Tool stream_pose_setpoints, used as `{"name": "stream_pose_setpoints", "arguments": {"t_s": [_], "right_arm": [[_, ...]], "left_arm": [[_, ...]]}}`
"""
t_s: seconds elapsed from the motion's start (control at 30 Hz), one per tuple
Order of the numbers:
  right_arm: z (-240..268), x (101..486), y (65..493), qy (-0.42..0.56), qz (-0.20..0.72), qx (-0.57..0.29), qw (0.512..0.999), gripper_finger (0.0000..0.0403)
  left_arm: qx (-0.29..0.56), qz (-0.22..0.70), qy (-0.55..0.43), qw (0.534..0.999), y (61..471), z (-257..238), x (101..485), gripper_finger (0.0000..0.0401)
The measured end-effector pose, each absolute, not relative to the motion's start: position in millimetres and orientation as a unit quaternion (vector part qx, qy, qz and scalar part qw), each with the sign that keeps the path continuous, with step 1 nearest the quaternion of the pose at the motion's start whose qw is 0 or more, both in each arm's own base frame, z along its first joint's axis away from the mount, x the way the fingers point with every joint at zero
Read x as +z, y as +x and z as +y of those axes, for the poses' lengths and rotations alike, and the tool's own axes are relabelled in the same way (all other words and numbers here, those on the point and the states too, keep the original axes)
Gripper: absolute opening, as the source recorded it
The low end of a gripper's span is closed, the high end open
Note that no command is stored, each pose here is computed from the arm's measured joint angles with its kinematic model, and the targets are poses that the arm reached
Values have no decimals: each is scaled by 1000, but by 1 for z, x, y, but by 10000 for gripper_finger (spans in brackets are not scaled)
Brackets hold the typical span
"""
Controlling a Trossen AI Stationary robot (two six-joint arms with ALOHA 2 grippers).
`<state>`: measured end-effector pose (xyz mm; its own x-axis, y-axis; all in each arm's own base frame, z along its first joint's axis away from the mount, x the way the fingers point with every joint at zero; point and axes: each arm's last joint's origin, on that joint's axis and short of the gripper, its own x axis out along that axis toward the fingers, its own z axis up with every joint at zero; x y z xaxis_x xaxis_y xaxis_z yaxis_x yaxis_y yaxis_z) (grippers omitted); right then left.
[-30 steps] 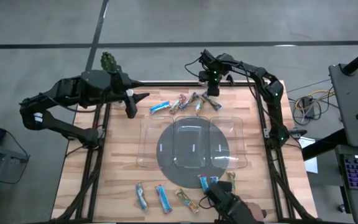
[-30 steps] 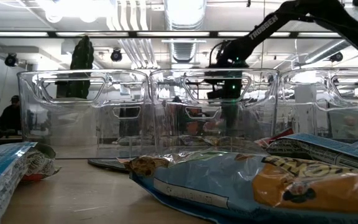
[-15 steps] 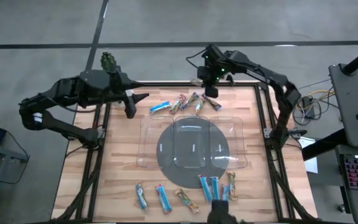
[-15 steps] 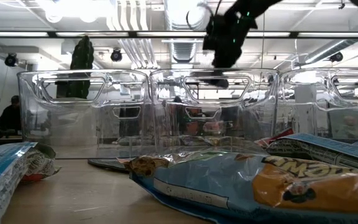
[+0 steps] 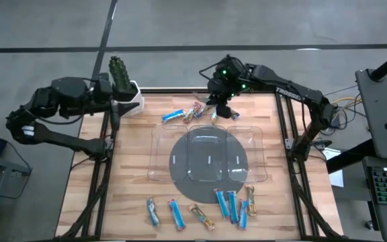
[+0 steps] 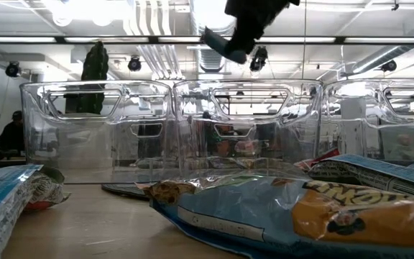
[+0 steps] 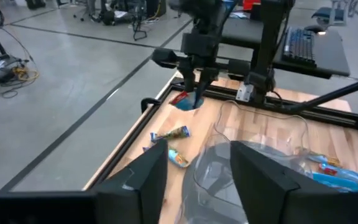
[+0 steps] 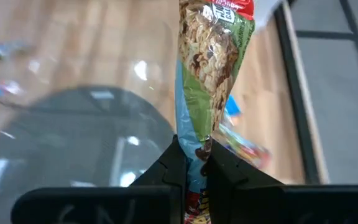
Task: Pick and place Granola Bars by type
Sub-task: Put the red granola bar into the left transparent bin
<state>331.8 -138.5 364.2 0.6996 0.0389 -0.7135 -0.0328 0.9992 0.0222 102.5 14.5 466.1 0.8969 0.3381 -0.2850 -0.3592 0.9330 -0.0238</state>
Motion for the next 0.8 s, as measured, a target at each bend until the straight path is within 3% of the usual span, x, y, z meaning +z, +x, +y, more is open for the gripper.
{"name": "stream_pose_setpoints", "arguments": {"t_s": [0.33,0.8], "right_arm": [[-95,364,368,55,331,48,941,22],[-63,323,425,124,304,69,942,22]], "left_arm": [[169,127,-50,976,62,11,452,9],[168,104,-51,979,35,10,451,0]]}}
